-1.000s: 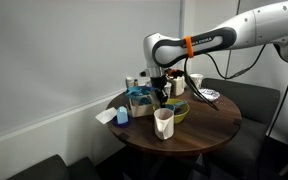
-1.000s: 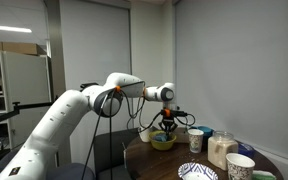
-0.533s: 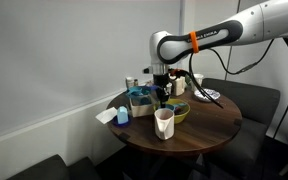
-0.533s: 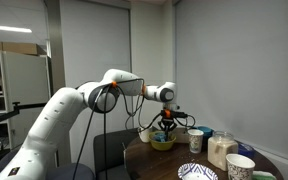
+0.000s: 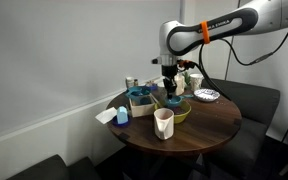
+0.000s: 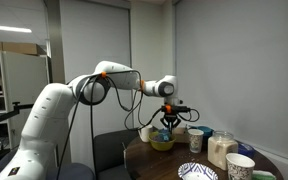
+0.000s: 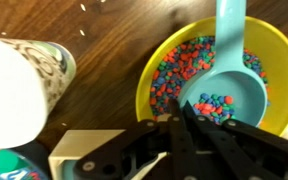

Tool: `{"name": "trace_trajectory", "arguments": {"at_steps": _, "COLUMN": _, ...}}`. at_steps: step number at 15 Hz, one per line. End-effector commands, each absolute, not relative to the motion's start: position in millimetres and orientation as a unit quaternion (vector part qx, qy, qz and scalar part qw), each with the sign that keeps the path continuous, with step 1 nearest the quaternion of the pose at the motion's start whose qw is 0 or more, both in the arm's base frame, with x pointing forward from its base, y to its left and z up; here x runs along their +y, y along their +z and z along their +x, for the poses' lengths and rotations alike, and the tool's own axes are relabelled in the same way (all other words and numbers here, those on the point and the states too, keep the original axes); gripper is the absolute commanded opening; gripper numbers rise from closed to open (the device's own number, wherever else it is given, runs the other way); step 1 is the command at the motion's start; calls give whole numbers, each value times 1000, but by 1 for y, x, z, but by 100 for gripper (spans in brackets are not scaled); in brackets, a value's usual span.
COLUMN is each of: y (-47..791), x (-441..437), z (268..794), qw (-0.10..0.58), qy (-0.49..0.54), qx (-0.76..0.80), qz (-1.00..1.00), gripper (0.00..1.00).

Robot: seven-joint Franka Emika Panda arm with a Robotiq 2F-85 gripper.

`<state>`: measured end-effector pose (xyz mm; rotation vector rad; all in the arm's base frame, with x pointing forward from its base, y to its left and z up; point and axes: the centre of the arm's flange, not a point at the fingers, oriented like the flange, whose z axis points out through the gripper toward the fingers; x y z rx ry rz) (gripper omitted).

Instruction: Use the blue scoop to scoop up the contents in the bowl into the cup

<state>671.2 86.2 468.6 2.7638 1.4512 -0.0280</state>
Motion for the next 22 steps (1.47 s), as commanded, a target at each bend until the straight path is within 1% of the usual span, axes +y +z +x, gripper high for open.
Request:
{"name": "trace_trajectory", "arguments": {"at_steps": 1, "y": 505, "x": 72, "z": 652, "qw": 53, "qy": 45, "qx": 431, "qz": 899, "gripper": 1}}
{"name": "trace_trajectory", "arguments": {"at_steps": 5, "y": 553, "x": 51, "z": 654, "qw": 137, "qy": 84, "qx": 380, "qz": 911, "gripper": 1}}
{"name": "trace_trajectory", "arguments": {"at_steps": 6, "y": 552, "x": 57, "z": 650, "qw": 118, "qy": 81, "qx": 402, "qz": 904, "gripper": 1}}
{"name": "trace_trajectory", "arguments": {"at_steps": 7, "y": 550, "x": 50, "z": 664, "qw": 106, "qy": 79, "qx": 401, "qz": 907, "gripper": 5}}
{"name": "trace_trajectory", "arguments": {"at_steps": 8, "y": 555, "x": 50, "z": 662, "qw": 108, "qy": 81, "qx": 401, "qz": 906, "gripper": 5}}
{"name": "trace_trajectory", "arguments": {"at_steps": 9, "y": 556, "x": 52, "z": 660, "qw": 108, "qy": 82, "qx": 402, "qz": 906, "gripper": 1}}
{"name": "trace_trajectory", "arguments": {"at_steps": 10, "y": 561, "x": 48, "z": 663, "qw": 121, "qy": 89, "qx": 389, "qz": 909, "gripper": 1}}
{"name": "trace_trajectory", "arguments": {"at_steps": 16, "y": 581, "x": 20, "z": 678, "qw": 282, "qy": 64, "qx": 333, "qz": 897, "gripper": 1}}
{"name": "trace_trajectory", "arguments": {"at_steps": 20, "y": 570, "x": 28, "z": 698, "qw": 390, "qy": 49, "qx": 316, "qz": 864, "gripper": 1}}
{"name": "trace_trajectory", "arguments": {"at_steps": 22, "y": 557, "x": 38, "z": 712, "qw": 422, "qy": 45, "qx": 312, "qz": 850, "gripper": 1}}
